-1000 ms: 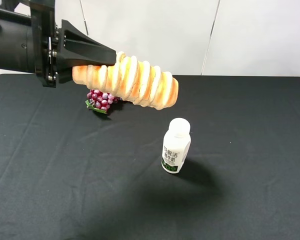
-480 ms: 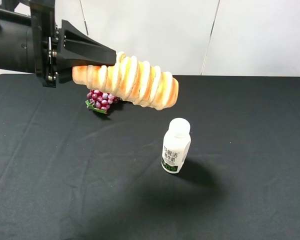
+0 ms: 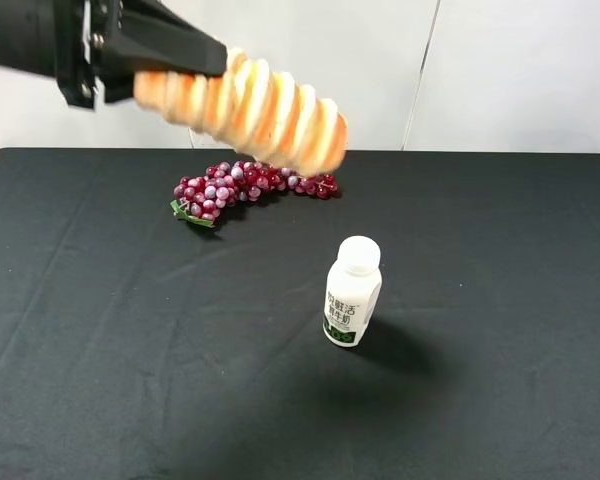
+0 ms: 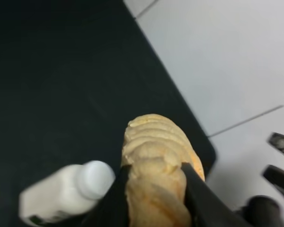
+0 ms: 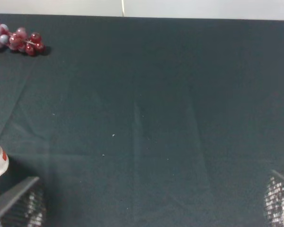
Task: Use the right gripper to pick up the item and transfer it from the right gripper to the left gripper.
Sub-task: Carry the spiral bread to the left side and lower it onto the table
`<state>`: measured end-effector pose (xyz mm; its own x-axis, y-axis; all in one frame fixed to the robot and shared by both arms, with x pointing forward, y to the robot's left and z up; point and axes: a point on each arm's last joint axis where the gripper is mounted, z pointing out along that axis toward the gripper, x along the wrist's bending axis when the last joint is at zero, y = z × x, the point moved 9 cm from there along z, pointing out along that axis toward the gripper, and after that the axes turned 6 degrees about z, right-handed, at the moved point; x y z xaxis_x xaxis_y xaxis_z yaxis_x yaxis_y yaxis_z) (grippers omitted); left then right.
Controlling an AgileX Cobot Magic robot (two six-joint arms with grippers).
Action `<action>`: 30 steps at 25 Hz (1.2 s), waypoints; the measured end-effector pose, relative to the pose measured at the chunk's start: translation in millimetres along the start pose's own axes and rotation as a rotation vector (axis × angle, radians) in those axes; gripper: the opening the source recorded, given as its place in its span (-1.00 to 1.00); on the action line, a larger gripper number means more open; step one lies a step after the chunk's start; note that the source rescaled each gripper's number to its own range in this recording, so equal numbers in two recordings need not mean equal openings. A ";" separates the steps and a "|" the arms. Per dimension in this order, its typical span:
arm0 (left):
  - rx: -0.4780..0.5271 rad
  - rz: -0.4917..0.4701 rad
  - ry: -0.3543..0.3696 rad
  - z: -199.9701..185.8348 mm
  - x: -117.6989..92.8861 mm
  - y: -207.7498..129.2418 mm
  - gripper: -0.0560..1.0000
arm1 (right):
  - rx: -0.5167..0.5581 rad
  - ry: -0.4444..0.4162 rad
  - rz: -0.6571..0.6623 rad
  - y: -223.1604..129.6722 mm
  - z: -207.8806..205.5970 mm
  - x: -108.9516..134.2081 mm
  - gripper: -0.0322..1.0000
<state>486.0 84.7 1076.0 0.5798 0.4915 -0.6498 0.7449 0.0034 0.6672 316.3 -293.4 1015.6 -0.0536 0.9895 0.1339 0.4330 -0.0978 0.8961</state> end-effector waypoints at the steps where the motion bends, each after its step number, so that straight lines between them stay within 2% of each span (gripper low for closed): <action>1: 0.003 0.015 0.026 -1.6 1.5 4.1 -0.88 | 0.000 0.000 0.000 0.0 0.0 0.0 1.00; 5: 0.019 0.085 0.176 -12.5 13.7 20.0 -0.89 | 0.000 0.000 0.000 0.0 0.0 0.0 1.00; 11: 0.005 0.141 0.412 -29.0 47.0 34.1 -0.89 | 0.000 0.001 0.001 0.0 0.0 0.2 1.00; 18: 0.043 0.193 0.641 -49.2 84.6 32.0 -0.89 | 0.000 0.001 0.001 0.0 0.0 0.2 1.00; 20: 0.070 0.193 0.687 -52.6 95.2 24.5 -0.89 | 0.000 0.001 0.001 0.0 0.0 0.2 1.00; 25: 0.127 0.134 0.728 -55.6 116.8 2.1 -0.89 | 0.000 0.001 0.001 0.0 0.0 0.2 1.00; 30: 0.228 0.043 0.719 -48.9 141.8 -20.0 -0.89 | 0.000 0.001 0.001 0.0 0.0 0.2 1.00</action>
<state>537.2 196.9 988.3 0.3099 0.9345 -0.1752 0.8215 -0.1704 0.5442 316.3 -293.2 1015.6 -0.0542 0.9894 0.1348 0.4332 -0.0984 0.8959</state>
